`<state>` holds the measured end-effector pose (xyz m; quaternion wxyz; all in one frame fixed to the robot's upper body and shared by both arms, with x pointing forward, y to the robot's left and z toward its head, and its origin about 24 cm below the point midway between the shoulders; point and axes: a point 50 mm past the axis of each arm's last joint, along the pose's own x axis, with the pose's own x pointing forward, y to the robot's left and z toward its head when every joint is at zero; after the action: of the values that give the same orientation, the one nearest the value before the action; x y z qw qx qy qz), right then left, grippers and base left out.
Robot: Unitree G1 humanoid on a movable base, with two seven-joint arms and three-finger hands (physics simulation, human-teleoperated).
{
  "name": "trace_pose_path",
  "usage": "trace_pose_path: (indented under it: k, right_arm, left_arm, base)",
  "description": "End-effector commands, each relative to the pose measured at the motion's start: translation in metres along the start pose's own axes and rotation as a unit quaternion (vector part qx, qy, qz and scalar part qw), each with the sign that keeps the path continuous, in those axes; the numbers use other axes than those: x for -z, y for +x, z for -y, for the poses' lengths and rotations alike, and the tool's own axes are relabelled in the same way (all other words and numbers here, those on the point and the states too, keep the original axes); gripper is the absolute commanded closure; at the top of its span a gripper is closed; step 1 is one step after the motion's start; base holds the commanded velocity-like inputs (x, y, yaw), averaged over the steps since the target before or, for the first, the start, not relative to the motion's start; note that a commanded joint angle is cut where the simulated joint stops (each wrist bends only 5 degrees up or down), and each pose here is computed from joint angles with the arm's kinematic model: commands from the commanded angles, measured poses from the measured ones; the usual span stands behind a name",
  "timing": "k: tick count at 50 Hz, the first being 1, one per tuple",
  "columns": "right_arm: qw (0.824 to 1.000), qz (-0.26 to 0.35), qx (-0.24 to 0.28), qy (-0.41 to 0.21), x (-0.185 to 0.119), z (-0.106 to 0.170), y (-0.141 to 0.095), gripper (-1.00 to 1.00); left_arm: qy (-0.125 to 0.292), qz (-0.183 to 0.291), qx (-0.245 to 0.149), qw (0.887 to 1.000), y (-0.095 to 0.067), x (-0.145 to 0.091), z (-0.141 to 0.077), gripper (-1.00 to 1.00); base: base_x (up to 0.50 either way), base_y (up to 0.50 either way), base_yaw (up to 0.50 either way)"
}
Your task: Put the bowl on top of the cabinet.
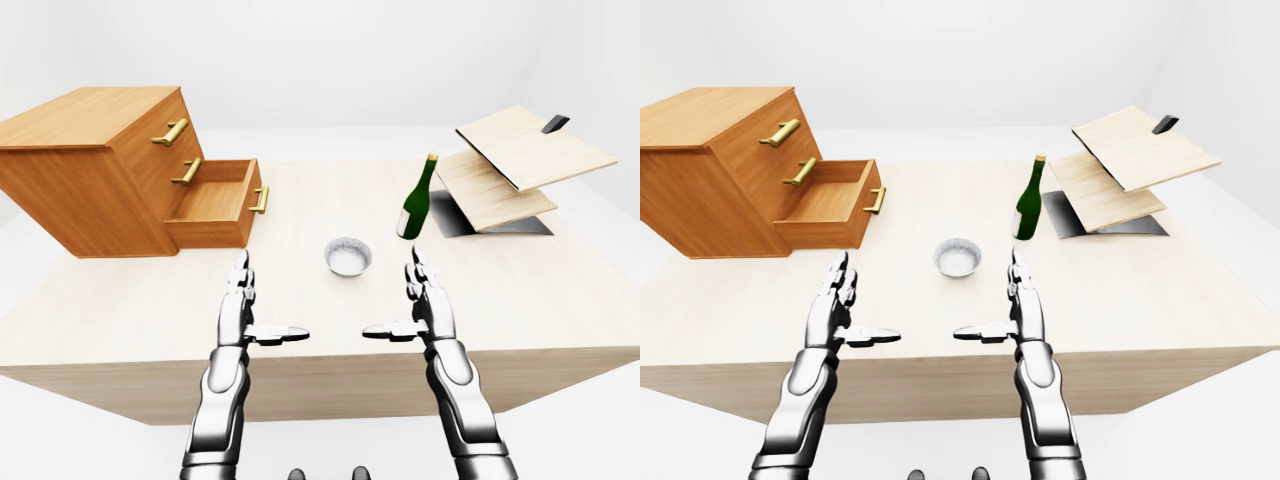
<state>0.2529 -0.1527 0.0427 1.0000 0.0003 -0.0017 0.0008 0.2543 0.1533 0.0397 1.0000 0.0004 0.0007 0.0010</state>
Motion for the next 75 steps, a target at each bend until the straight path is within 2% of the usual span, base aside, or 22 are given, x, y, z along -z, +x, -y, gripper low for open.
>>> trace_pose_path:
  k: [1,4,15,21,27,33,39,68,75]
  right_arm:
    - [1.000,0.005,-0.003,0.002,-0.006,0.005,-0.003,-1.00]
    - [1.000,0.005,-0.004,0.004,-0.007,0.005,-0.003,-1.00]
    - [1.000,0.029,-0.006,0.007,-0.025,0.004,-0.005,-1.00]
    - [0.998,0.068,0.000,0.009,-0.043,0.006,-0.006,-1.00]
    - [0.998,0.067,0.006,0.017,-0.042,0.010,-0.005,-1.00]
    - [0.998,0.067,0.003,0.020,-0.042,0.011,-0.006,-1.00]
    - [0.996,0.087,-0.001,0.029,-0.051,0.011,-0.008,-1.00]
    - [0.996,0.083,-0.002,0.021,-0.050,0.012,-0.010,-1.00]
    - [0.996,0.082,-0.005,0.026,-0.049,0.011,-0.009,-1.00]
  left_arm:
    - [0.001,-0.002,-0.002,1.000,0.001,0.003,-0.008,-1.00]
    - [0.001,-0.002,-0.003,1.000,0.001,0.004,-0.008,-1.00]
    - [0.007,0.008,-0.006,1.000,-0.002,-0.017,-0.010,-1.00]
    - [0.005,0.050,-0.014,0.999,-0.002,-0.037,-0.015,-1.00]
    - [0.005,0.082,-0.014,0.997,-0.003,-0.052,-0.015,-1.00]
    - [0.004,0.092,-0.014,0.996,-0.004,-0.057,-0.016,-1.00]
    - [0.004,0.118,-0.017,0.993,-0.007,-0.069,-0.018,-1.00]
    - [0.006,0.103,-0.013,0.995,-0.005,-0.062,-0.017,-1.00]
    - [0.006,0.108,-0.013,0.994,-0.005,-0.064,-0.017,-1.00]
  base:
    - [0.00,0.00,0.00]
    - [0.00,0.00,0.00]
    - [0.00,0.00,0.00]
    - [0.00,0.00,0.00]
    - [0.00,0.00,0.00]
    - [0.00,0.00,0.00]
    - [0.00,0.34,0.00]
    - [0.00,0.50,0.00]
    - [0.00,0.03,0.00]
